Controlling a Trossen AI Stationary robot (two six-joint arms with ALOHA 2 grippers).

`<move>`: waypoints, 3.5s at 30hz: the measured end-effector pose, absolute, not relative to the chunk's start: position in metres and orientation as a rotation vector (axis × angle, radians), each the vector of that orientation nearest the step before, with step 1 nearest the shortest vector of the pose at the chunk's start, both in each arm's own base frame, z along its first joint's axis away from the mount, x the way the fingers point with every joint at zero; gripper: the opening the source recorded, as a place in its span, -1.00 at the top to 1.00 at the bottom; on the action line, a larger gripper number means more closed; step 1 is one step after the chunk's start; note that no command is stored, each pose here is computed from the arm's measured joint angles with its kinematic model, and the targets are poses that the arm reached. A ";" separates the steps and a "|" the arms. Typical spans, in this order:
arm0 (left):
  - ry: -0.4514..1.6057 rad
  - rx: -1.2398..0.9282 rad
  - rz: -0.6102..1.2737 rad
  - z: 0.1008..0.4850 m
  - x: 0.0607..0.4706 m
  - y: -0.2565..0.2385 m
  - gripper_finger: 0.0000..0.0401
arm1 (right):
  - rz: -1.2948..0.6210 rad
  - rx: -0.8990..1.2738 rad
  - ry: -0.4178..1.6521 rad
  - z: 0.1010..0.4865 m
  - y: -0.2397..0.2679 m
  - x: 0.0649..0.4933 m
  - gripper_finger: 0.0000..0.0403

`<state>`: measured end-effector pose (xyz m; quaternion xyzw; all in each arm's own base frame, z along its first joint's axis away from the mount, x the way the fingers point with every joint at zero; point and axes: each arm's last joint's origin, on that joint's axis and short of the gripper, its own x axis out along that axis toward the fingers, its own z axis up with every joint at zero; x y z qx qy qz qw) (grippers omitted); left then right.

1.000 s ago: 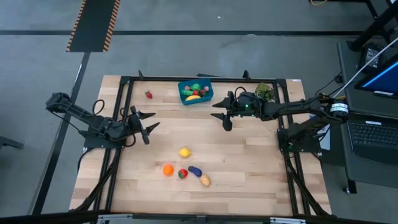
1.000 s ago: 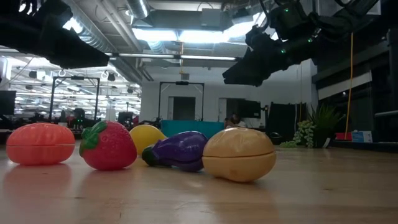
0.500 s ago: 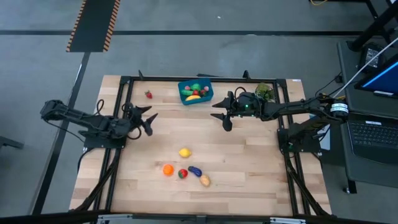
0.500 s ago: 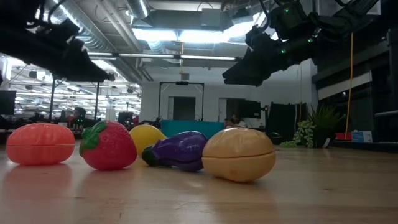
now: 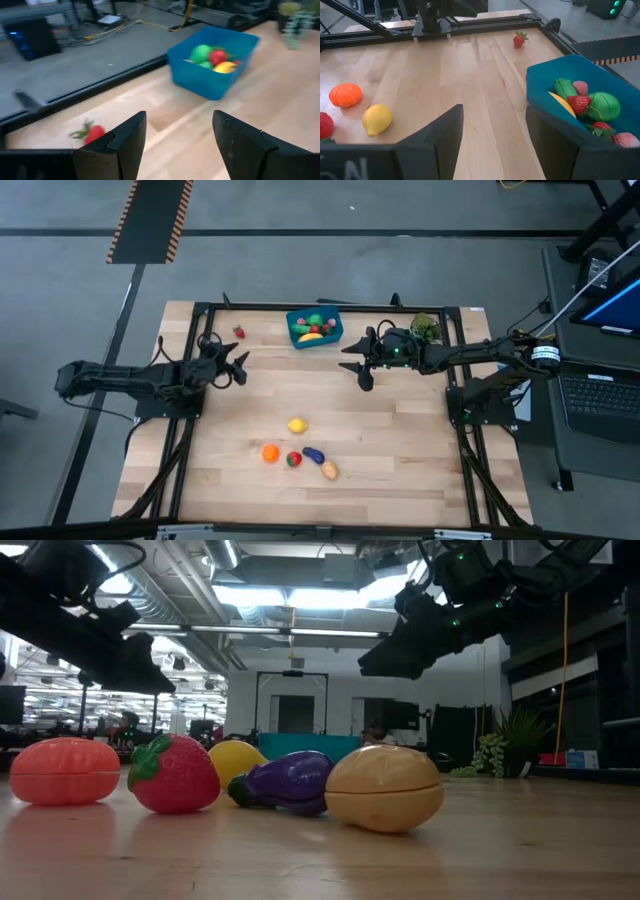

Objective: Pick and placing Produce into tupperware
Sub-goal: Put the strawberry into the blue bin

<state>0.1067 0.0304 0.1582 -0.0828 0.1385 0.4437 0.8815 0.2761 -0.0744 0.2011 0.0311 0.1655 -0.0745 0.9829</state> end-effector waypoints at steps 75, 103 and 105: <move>0.805 -0.940 1.285 0.191 0.138 0.156 -0.10 | -0.140 0.038 0.413 0.194 -0.074 0.274 -0.08; 0.699 -1.094 1.414 0.164 0.146 0.183 -0.10 | -0.128 0.015 0.486 0.188 -0.073 0.271 -0.08; 0.705 -1.100 1.424 0.162 0.145 0.185 -0.10 | -0.127 0.018 0.501 0.187 -0.073 0.270 -0.08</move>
